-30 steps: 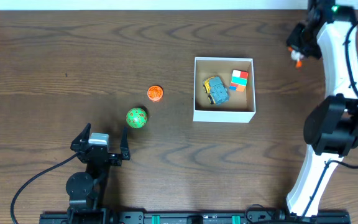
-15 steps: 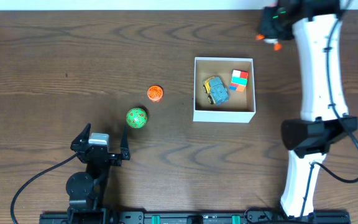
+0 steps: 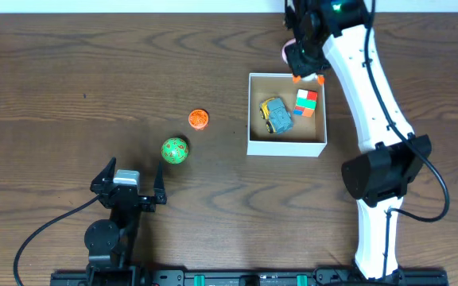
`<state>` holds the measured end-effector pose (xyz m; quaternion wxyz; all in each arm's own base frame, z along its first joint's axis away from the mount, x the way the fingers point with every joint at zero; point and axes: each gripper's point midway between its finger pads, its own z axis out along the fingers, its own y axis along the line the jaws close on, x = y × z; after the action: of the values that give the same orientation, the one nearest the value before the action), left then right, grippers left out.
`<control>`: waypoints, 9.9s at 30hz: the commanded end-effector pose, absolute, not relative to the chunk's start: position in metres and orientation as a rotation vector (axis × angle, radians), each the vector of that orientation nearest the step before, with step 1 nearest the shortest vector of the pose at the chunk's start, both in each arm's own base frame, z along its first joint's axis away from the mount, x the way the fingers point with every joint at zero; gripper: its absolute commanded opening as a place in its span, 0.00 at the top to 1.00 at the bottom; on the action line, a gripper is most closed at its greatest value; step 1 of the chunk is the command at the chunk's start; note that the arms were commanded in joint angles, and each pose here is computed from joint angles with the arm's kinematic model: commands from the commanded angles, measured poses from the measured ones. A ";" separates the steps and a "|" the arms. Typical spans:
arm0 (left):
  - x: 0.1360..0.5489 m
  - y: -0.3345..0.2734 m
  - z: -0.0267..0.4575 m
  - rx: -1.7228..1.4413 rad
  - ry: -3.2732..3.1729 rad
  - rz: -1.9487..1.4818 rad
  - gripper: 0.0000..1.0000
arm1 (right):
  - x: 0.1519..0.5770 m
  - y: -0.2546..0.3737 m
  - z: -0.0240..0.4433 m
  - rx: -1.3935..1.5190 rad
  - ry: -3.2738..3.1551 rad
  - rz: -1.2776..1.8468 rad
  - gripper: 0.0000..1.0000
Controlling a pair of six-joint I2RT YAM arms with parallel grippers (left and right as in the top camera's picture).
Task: Pack container
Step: 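Carry the pink pig over the box and lower it inside, then open the right gripper and withdraw it to the right, then move the left gripper forward over the green numbered ball, then lower the left gripper and close it on the green ball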
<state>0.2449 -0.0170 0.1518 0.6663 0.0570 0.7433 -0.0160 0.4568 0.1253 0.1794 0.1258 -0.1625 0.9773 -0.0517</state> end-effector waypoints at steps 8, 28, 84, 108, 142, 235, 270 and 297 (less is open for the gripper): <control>0.244 -0.020 0.134 0.138 1.731 -0.059 0.02 | 0.442 0.128 0.143 -0.623 2.930 -0.131 0.73; 0.244 -0.020 0.134 0.138 1.731 -0.059 0.02 | 0.425 0.152 0.141 -0.883 2.911 -0.058 0.72; 0.244 -0.020 0.134 0.138 1.731 -0.059 0.02 | 0.392 0.251 0.263 -0.704 2.706 0.500 0.06; 0.244 -0.020 0.134 0.138 1.731 -0.059 0.02 | 0.451 0.008 0.236 0.450 2.775 -0.291 0.01; 0.244 -0.020 0.134 0.139 1.731 -0.059 0.02 | 0.442 -0.056 0.103 0.163 3.095 -0.088 0.01; 0.316 -0.056 0.046 -0.018 2.860 -0.053 0.02 | 0.431 -0.065 0.091 0.239 3.129 0.001 0.01; 0.316 -0.064 0.024 0.056 2.907 -0.092 0.02 | 0.431 -0.065 0.091 0.239 3.130 0.001 0.01; 0.327 -0.066 0.024 0.056 2.867 -0.101 0.02 | 0.431 -0.065 0.091 0.239 3.129 0.001 0.01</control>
<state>0.3214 -0.0638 0.0208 0.1292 0.0103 0.9910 -0.0332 0.4317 -0.0671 0.0926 0.0046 0.0842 0.9964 0.0002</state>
